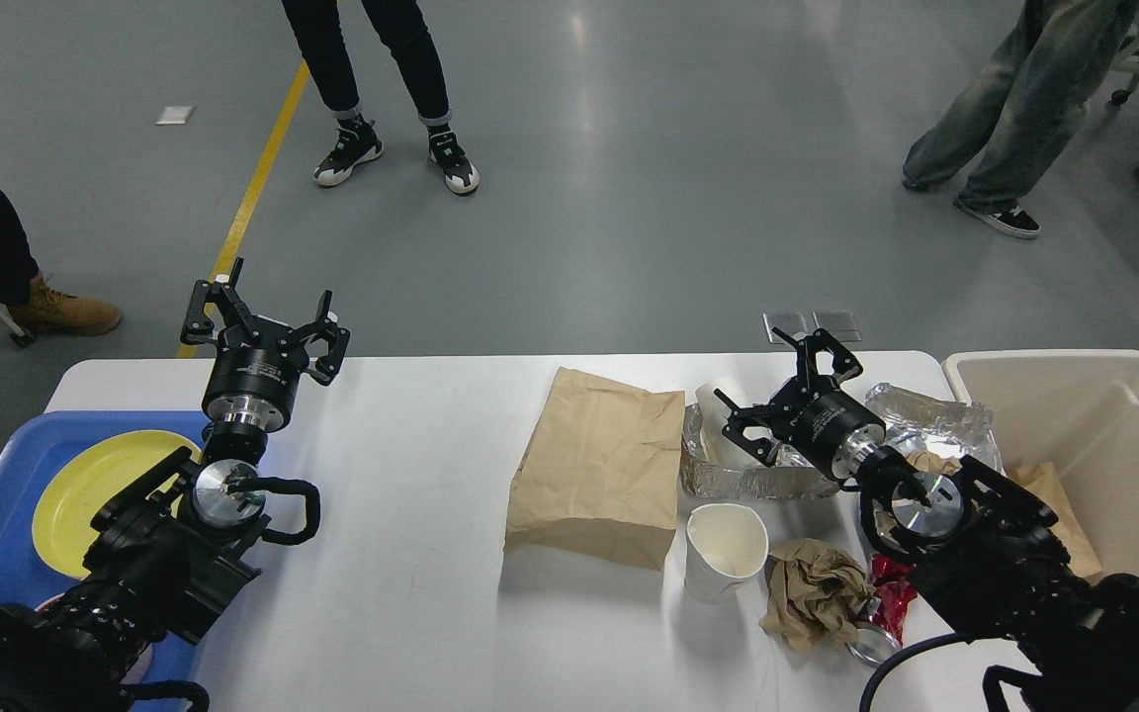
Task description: Tidy desktop
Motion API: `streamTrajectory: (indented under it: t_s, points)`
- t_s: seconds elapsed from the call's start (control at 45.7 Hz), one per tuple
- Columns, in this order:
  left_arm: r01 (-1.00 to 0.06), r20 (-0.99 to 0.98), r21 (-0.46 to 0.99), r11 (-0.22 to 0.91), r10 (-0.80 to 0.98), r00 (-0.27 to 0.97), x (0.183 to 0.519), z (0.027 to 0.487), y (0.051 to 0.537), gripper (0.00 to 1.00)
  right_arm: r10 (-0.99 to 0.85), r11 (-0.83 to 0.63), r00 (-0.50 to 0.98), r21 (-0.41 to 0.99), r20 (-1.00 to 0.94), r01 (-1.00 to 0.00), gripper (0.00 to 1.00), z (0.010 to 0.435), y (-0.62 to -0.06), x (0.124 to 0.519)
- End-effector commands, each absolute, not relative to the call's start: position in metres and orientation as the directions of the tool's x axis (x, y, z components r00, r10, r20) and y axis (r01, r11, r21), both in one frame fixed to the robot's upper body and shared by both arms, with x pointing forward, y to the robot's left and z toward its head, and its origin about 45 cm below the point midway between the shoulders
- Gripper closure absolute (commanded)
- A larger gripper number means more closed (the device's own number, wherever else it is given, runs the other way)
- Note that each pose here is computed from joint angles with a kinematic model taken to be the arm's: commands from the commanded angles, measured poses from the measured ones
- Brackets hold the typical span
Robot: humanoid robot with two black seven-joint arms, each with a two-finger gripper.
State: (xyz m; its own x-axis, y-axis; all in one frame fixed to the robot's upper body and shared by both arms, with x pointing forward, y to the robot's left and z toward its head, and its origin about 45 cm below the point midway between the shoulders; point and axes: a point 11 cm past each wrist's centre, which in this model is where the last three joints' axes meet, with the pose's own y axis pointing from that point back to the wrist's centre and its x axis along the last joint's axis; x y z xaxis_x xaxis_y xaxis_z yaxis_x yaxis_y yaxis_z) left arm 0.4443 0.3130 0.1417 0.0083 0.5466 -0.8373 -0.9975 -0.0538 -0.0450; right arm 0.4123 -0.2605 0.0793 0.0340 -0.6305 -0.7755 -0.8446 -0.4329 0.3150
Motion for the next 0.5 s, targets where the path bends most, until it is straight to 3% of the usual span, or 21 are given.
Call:
streamTrajectory:
  t_s: [0.0,0.482]
  points:
    - [-0.998,-0.837,-0.045,-0.054,0.547,0.008,0.4442,0.1416,0.3130,0.04,-0.631,-0.433,0.034,0.316,-0.775,-0.844,0.00,0.0792,-0.2605,0.4123]
    - [-0.998,-0.837,-0.045,-0.054,0.547,0.008,0.4442,0.1416,0.3130,0.04,-0.631,-0.433,0.034,0.316,-0.775,-0.844,0.00,0.0792,-0.2605,0.4123]
